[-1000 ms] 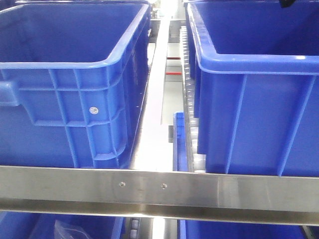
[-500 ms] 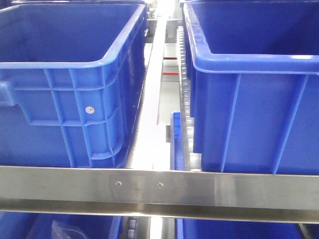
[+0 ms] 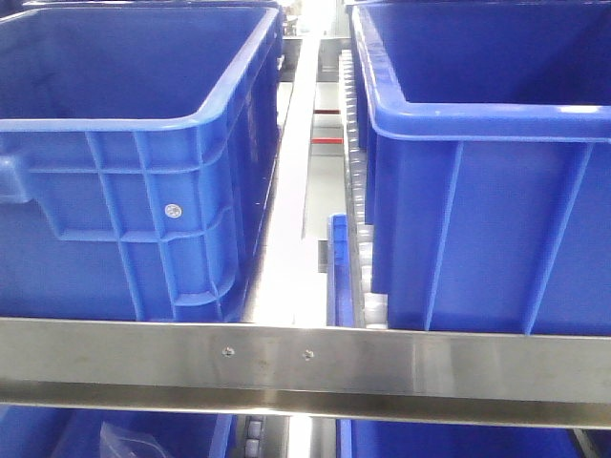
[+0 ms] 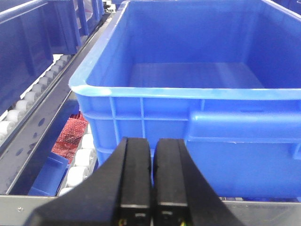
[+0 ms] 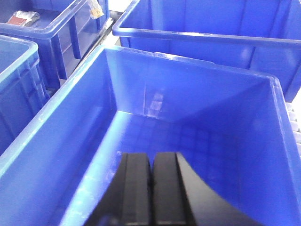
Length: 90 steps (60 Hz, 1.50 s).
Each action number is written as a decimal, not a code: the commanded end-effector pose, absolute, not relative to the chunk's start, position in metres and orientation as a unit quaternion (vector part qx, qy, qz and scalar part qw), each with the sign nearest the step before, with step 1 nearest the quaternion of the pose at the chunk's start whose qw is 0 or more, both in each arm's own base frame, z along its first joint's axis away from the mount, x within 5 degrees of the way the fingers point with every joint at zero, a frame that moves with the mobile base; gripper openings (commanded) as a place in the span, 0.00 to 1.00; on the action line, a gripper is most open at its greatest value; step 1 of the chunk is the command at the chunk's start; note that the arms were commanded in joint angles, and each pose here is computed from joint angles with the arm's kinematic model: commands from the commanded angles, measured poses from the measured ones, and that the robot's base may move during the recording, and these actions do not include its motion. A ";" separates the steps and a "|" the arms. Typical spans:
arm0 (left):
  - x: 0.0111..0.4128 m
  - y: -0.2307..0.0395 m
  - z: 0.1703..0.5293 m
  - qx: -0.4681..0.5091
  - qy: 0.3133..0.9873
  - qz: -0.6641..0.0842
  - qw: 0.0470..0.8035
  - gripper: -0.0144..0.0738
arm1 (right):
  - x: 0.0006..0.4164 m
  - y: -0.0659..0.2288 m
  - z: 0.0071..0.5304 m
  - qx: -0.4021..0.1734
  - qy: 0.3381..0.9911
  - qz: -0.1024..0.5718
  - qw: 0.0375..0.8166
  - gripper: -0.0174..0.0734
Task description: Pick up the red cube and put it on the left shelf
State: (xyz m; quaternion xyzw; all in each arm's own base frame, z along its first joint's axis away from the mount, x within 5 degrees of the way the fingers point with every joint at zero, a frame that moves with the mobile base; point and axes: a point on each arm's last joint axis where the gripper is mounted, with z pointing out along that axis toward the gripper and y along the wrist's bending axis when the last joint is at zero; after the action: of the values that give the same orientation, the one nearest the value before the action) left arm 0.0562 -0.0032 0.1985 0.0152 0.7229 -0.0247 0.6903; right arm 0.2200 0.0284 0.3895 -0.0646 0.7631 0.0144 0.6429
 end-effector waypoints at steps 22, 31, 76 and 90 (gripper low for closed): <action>0.056 -0.003 0.200 0.014 0.695 -0.028 0.719 0.28 | 0.197 0.023 0.389 -0.067 0.745 0.007 0.664 0.24; 0.056 -0.003 0.200 0.014 0.695 -0.028 0.719 0.28 | 0.177 0.021 0.353 -0.074 0.754 0.006 0.653 0.24; 0.056 -0.003 0.200 0.014 0.695 -0.028 0.719 0.28 | 0.066 -0.004 0.213 0.017 0.705 -0.026 0.709 0.24; 0.056 -0.003 0.200 0.014 0.695 -0.028 0.719 0.28 | 0.057 -0.004 0.210 0.018 0.683 -0.029 0.730 0.24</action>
State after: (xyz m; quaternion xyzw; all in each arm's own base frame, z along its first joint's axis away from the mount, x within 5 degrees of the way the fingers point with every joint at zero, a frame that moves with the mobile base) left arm 0.0562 -0.0032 0.1985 0.0152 0.7229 -0.0247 0.6903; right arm 0.0595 -0.0045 0.1957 0.0215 0.7201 -0.0272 0.6930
